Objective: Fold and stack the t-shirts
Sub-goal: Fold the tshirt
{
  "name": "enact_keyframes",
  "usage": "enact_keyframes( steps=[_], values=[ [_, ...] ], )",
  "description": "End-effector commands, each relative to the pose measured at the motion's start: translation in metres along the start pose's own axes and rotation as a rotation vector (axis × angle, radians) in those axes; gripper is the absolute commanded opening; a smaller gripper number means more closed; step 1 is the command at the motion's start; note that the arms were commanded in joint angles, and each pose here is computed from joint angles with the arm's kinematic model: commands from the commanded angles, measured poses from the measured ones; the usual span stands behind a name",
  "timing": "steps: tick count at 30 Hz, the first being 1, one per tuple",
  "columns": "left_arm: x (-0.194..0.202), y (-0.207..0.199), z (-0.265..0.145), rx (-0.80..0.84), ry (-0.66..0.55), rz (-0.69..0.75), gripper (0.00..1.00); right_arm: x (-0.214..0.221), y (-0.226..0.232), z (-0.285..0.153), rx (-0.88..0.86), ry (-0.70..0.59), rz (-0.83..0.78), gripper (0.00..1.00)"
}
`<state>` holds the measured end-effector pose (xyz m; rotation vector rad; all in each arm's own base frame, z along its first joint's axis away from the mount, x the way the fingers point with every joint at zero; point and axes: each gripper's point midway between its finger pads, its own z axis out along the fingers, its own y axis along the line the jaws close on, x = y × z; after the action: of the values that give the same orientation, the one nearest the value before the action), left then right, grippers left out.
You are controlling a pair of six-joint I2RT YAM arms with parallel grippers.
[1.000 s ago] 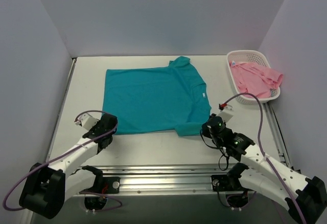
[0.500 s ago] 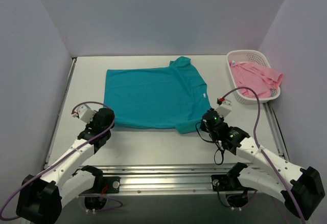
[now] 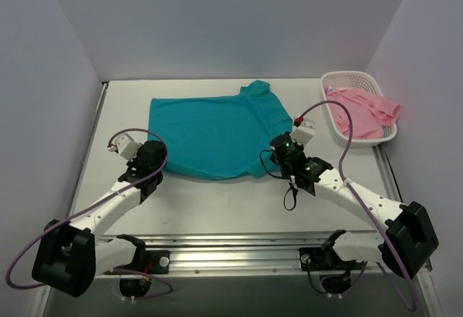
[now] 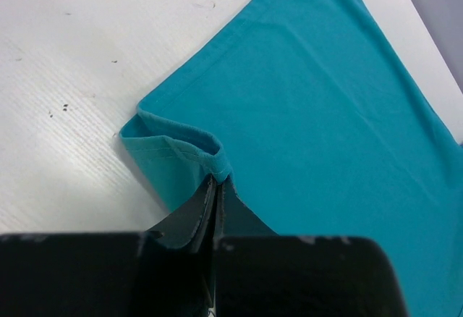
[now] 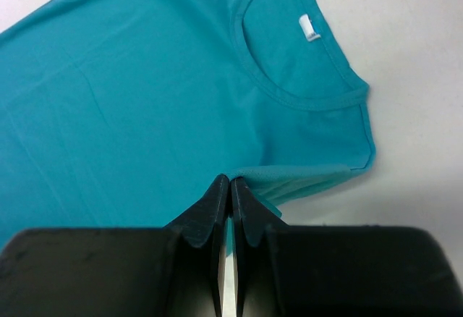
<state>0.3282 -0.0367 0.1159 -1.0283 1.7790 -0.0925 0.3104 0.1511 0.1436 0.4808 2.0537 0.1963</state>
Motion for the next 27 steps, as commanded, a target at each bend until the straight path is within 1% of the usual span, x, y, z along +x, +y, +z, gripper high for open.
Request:
enact_keyframes(
  steps=[1,9,16,21,27],
  values=[
    [-0.027,-0.034,0.008,0.066,-0.074,-0.068,0.02,-0.032,0.013,0.010,0.032,-0.096,0.019,0.00],
    [-0.032,-0.024,0.036,0.054,-0.062,-0.103,0.02,-0.049,0.021,0.034,0.100,-0.131,0.014,0.00],
    [-0.036,-0.021,0.054,0.046,-0.071,-0.110,0.02,-0.049,0.025,0.067,0.169,-0.131,-0.011,0.00],
    [-0.036,-0.025,0.068,0.051,-0.068,-0.111,0.02,-0.062,0.027,0.083,0.193,-0.144,-0.004,0.00],
    [-0.034,-0.033,0.086,0.051,-0.062,-0.106,0.02,-0.066,0.026,0.102,0.224,-0.142,-0.008,0.00]
  ],
)
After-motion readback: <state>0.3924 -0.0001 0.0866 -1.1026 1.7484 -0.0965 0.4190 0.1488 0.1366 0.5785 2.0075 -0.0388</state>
